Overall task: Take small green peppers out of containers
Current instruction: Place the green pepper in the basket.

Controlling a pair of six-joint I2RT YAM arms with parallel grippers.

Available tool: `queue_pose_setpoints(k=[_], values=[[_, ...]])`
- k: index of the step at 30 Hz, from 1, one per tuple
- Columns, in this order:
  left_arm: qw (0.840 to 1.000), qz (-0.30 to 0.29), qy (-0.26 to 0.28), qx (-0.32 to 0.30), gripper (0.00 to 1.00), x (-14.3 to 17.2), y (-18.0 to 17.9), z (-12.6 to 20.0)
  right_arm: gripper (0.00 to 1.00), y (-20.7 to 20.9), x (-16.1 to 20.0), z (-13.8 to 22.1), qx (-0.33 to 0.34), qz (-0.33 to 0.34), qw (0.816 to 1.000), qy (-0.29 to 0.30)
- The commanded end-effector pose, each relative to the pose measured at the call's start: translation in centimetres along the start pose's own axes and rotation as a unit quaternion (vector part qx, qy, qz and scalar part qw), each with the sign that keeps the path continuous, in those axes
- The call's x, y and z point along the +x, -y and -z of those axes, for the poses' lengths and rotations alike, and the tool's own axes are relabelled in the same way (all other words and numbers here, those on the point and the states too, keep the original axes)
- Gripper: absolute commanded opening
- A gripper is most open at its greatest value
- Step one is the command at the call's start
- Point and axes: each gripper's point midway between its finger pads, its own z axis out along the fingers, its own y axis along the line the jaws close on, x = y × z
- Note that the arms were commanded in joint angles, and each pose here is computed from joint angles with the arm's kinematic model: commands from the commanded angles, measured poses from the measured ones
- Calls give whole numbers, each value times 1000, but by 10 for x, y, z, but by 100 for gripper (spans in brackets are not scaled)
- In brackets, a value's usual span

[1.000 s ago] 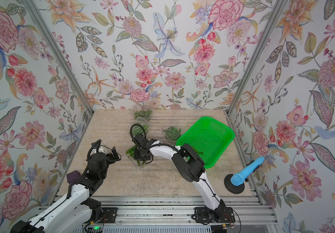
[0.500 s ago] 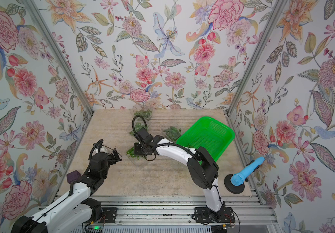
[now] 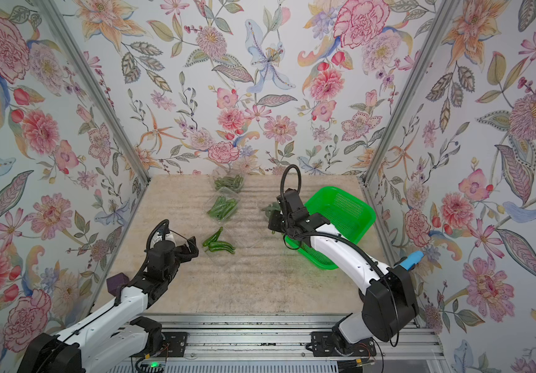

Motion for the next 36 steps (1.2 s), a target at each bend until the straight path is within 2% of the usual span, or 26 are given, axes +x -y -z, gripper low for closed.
queue_pose_setpoints(k=[1,7,14,17,19,21,23,27,31,33,36], values=[[999,22,12,20,100,-12,11,-1,17,50,-2,2,41,-7,999,-6],[999,23,10,26,100,-13,16,-3,15,125,-4,-25,87,-50,995,-24],[999,26,-7,24,100,-10,17,-5,17,169,5,-57,129,-56,988,-60],[999,31,-9,15,100,-7,13,-4,23,175,6,-62,134,-54,987,-67],[999,36,-2,6,100,-7,8,-2,37,174,6,-62,133,-50,987,-70],[999,34,5,4,100,-8,5,1,46,172,5,-60,131,-43,988,-70],[999,33,9,-4,100,-10,1,4,47,167,3,-57,125,-31,989,-68],[1000,24,13,-10,100,-11,-2,8,49,133,-3,-48,95,14,993,-63],[1000,9,2,-10,100,-7,-2,7,54,56,1,-45,35,103,992,-62],[1000,4,-1,-9,100,-5,-2,6,55,11,9,-46,-5,156,985,-66],[1000,0,-1,-16,100,-4,-5,7,56,-54,31,-53,-70,245,963,-81]])
